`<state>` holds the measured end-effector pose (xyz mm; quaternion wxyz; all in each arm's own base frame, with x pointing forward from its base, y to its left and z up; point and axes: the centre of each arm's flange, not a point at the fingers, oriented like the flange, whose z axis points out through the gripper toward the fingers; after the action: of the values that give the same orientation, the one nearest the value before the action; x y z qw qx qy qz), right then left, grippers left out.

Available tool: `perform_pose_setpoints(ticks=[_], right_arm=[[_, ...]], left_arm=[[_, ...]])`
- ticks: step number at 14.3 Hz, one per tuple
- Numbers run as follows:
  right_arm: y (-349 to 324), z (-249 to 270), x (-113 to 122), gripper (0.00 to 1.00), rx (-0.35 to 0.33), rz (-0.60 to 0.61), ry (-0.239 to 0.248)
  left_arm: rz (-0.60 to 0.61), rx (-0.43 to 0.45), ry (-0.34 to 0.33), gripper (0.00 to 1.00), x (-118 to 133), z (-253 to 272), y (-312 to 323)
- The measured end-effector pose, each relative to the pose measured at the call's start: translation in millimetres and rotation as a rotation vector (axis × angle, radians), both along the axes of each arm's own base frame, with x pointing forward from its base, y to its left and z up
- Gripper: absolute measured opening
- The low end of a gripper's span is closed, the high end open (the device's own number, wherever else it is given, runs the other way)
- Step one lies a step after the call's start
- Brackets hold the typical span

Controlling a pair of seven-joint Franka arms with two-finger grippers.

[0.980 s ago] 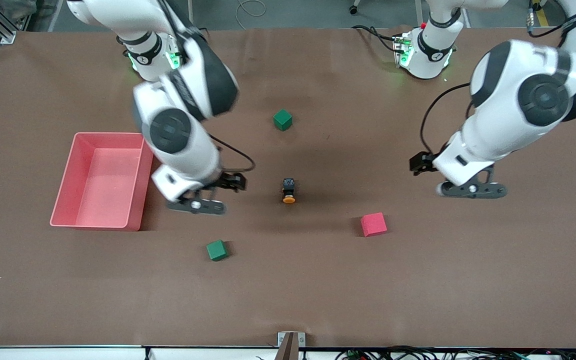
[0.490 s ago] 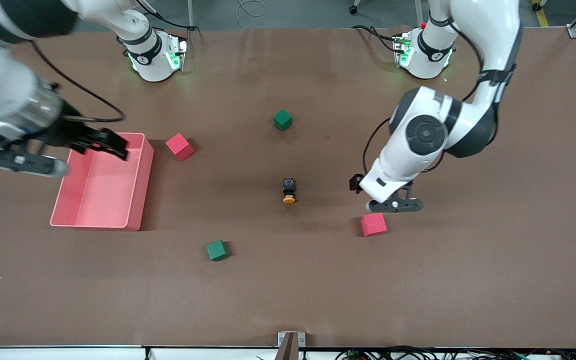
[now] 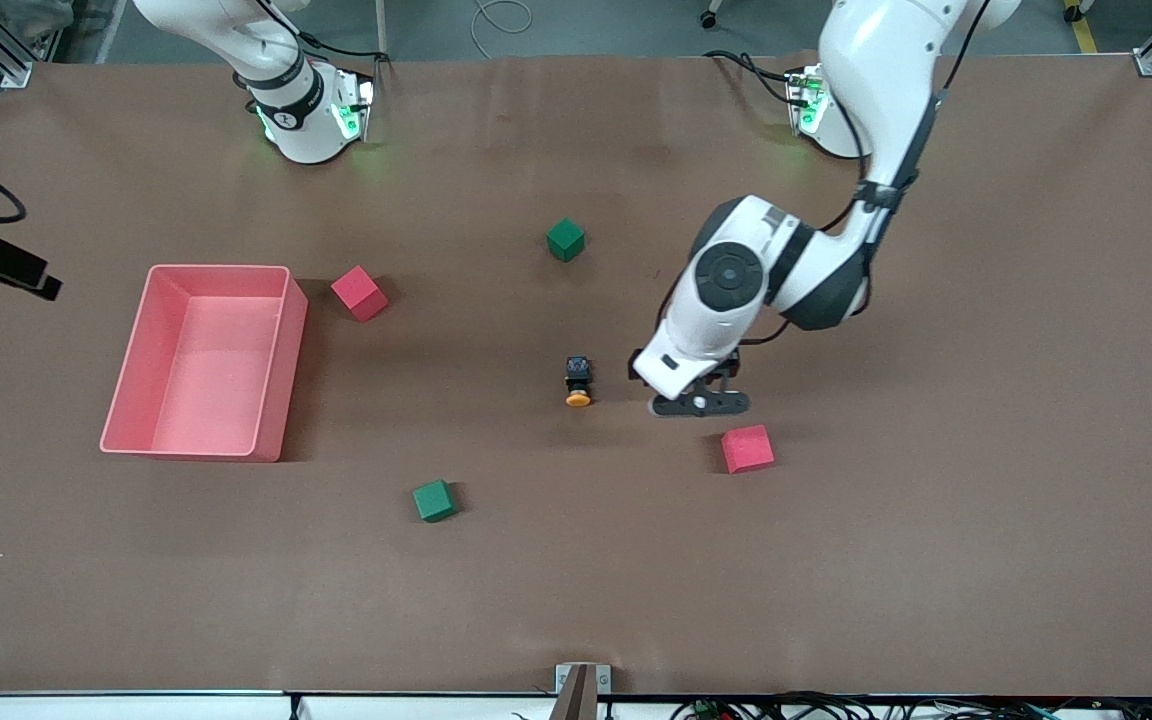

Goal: Place and upright button with both arms
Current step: 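Set the button down while the left gripper reaches toward it, then grasp the yellow button with the left gripper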

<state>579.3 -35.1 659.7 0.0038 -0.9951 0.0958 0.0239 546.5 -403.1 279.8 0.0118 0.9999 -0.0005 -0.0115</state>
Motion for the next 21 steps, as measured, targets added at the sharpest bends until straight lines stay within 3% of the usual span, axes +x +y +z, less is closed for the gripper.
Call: perform_pose_setpoints(ticks=[3, 9, 15, 21], right_arm=[[-8, 7, -12, 1.0, 0.005, 0.008, -0.009], [0, -14, -24, 1.0, 0.025, 0.042, -0.08], [-20, -29, -30, 1.0, 0.026, 0.125, -0.095], [-49, -23, -36, 1.0, 0.02, 0.124, -0.118]], left_arm=[[-0.027, 0.0, 0.0, 1.0, -14, -12, -31], [-0.024, -0.013, -0.01, 1.0, -18, -35, -80], [0.003, -0.045, -0.043, 1.0, -8, -45, -98], [0.002, -0.027, -0.063, 1.0, -25, -78, -123]])
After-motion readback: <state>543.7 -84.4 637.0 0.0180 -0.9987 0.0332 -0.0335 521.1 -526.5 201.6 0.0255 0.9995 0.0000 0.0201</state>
